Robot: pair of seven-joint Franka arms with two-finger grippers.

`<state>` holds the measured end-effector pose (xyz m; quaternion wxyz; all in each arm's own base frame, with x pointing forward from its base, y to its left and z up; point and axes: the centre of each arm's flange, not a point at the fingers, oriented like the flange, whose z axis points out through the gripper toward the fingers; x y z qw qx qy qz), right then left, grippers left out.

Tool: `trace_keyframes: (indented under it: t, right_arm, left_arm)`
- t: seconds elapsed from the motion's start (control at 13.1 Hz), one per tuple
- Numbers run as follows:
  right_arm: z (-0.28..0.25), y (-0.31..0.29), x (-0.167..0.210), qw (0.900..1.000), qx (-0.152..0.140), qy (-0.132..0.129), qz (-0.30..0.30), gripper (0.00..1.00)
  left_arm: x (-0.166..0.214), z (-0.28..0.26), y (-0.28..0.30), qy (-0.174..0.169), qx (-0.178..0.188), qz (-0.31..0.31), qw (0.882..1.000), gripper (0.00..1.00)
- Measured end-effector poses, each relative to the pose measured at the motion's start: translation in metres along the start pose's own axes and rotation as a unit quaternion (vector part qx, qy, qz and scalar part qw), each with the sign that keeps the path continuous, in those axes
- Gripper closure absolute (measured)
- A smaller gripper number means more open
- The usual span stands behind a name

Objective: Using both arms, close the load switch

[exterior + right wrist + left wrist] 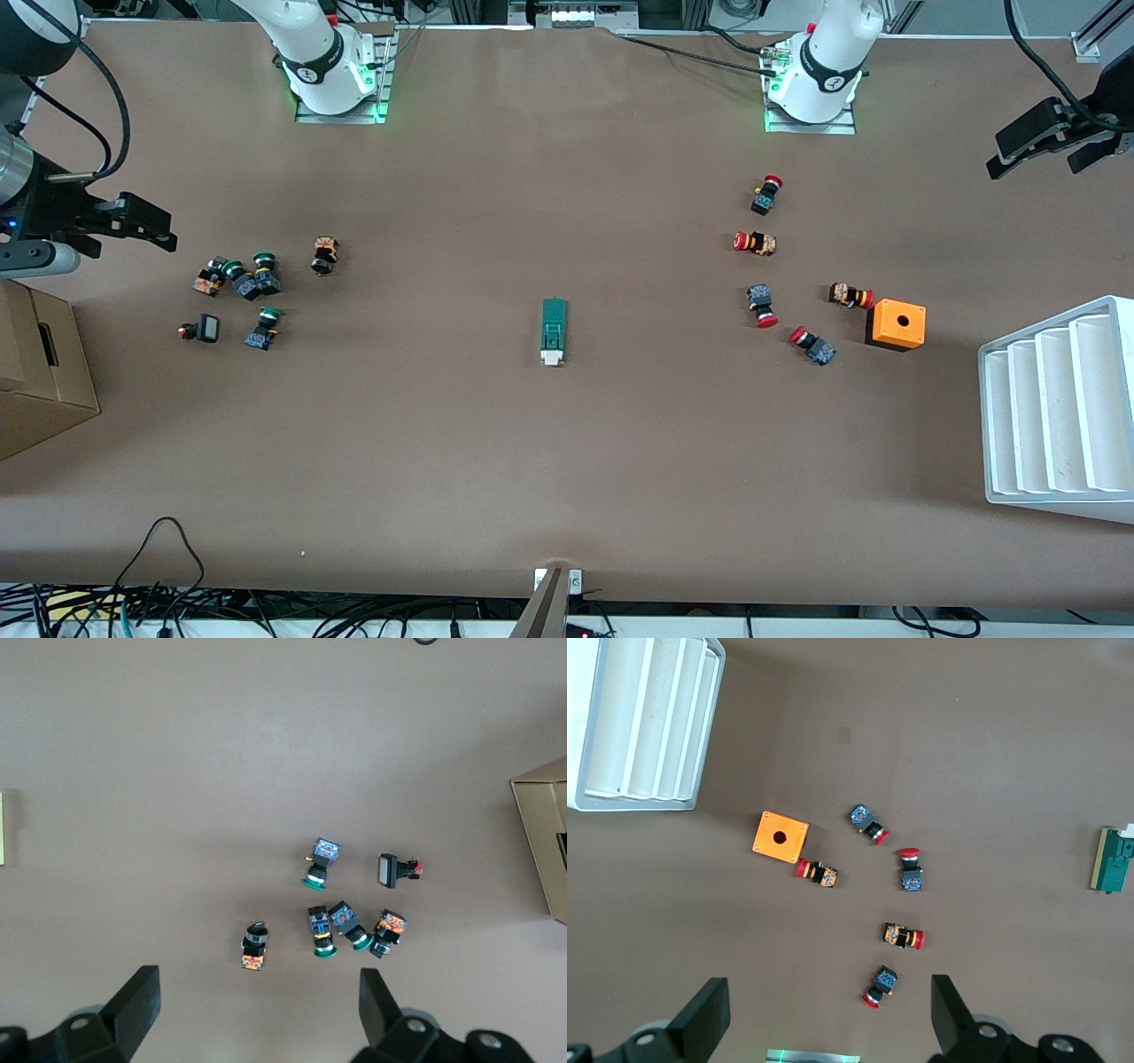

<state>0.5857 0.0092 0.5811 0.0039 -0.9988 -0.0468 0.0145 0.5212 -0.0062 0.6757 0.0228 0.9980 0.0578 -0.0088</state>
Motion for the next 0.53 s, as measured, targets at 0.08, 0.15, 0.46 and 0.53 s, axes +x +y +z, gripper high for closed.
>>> trace_keyframes:
  t: [0.08, 0.15, 0.46, 0.53]
  right_arm:
    - [0.0, -0.0003, 0.0, 1.0, 0.0, 0.0, 0.0, 0.0]
    - [0.0, -0.0007, 0.0, 1.0, 0.0, 0.0, -0.001, 0.0]
    - [0.0001, -0.0017, 0.0001, 1.0, 0.0, 0.0, -0.002, 0.0]
    - [0.0001, -0.0019, 0.0001, 1.0, 0.0, 0.0, -0.002, 0.0]
  left_arm:
    - [0.0001, 0.0003, 0.0003, 0.0, 0.0, 0.0, 1.0, 0.0]
    - [0.0003, 0.0007, 0.0006, -0.001, 0.0, 0.0, 1.0, 0.0]
    - [0.0016, 0.0031, 0.0013, -0.004, 0.001, 0.001, 1.0, 0.0]
    - [0.0023, 0.0043, 0.0016, -0.005, 0.001, 0.001, 1.0, 0.0]
